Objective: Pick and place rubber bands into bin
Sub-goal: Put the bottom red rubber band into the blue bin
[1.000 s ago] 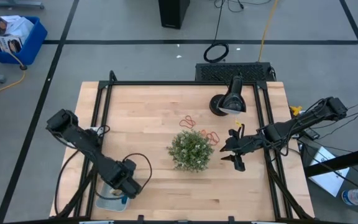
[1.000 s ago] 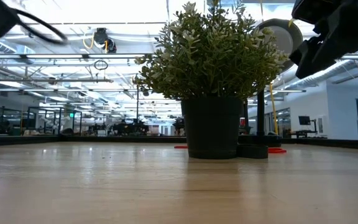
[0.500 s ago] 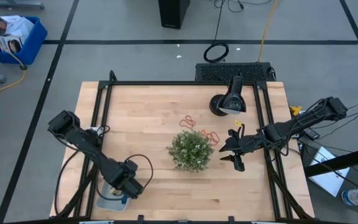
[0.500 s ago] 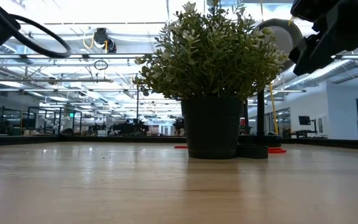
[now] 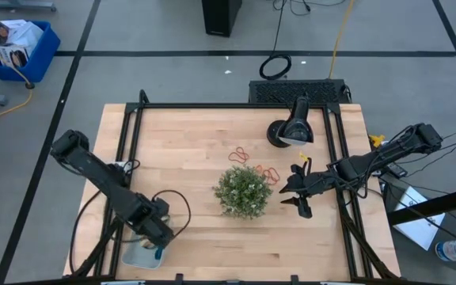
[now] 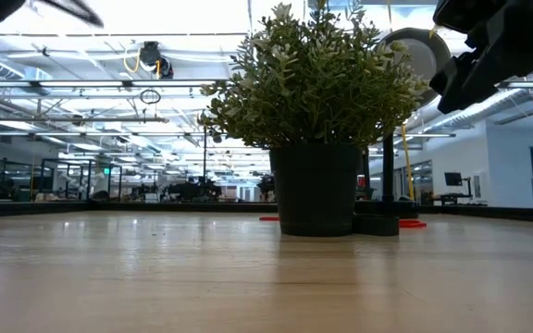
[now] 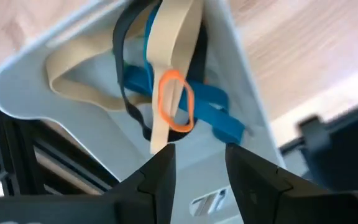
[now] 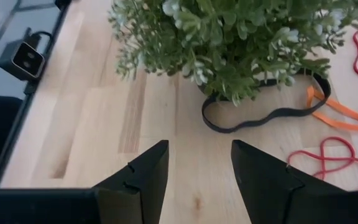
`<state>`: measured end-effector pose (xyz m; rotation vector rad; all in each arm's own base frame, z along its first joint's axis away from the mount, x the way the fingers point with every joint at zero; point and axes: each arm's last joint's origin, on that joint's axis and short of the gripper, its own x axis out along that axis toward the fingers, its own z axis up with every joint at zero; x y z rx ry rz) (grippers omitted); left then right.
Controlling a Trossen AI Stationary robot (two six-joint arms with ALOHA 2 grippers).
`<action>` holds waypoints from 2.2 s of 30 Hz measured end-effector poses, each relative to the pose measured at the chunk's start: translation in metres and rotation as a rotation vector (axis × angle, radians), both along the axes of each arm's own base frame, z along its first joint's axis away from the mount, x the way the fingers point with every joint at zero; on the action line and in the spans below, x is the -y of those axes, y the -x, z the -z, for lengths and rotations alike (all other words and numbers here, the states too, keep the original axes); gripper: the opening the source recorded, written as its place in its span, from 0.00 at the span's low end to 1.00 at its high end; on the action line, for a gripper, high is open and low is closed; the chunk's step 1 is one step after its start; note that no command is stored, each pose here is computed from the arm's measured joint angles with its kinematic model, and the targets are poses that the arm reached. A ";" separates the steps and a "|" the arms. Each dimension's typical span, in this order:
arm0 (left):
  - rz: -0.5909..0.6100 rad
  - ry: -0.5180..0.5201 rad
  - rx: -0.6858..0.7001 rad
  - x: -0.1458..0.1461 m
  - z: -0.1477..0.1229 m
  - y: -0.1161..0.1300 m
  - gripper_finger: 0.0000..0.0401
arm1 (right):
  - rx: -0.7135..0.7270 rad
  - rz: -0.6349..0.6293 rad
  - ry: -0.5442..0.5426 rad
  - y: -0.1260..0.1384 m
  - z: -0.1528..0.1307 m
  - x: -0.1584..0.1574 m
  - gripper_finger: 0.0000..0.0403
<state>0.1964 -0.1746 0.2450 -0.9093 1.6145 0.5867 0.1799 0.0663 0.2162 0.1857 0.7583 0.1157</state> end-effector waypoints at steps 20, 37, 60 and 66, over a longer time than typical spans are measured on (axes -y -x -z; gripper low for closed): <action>0.076 -0.461 0.794 -0.047 -0.072 0.021 0.37 | -0.166 0.202 0.155 -0.006 0.020 0.032 0.42; 0.178 -0.530 0.915 -0.052 -0.080 0.003 0.37 | -0.293 0.316 0.192 -0.037 0.056 0.079 0.42; 0.183 -0.498 0.901 -0.053 -0.080 0.002 0.37 | -0.206 0.313 0.283 -0.035 0.089 0.088 0.42; 0.183 -0.498 0.901 -0.053 -0.080 0.002 0.37 | -0.206 0.354 0.287 -0.034 0.089 0.088 0.42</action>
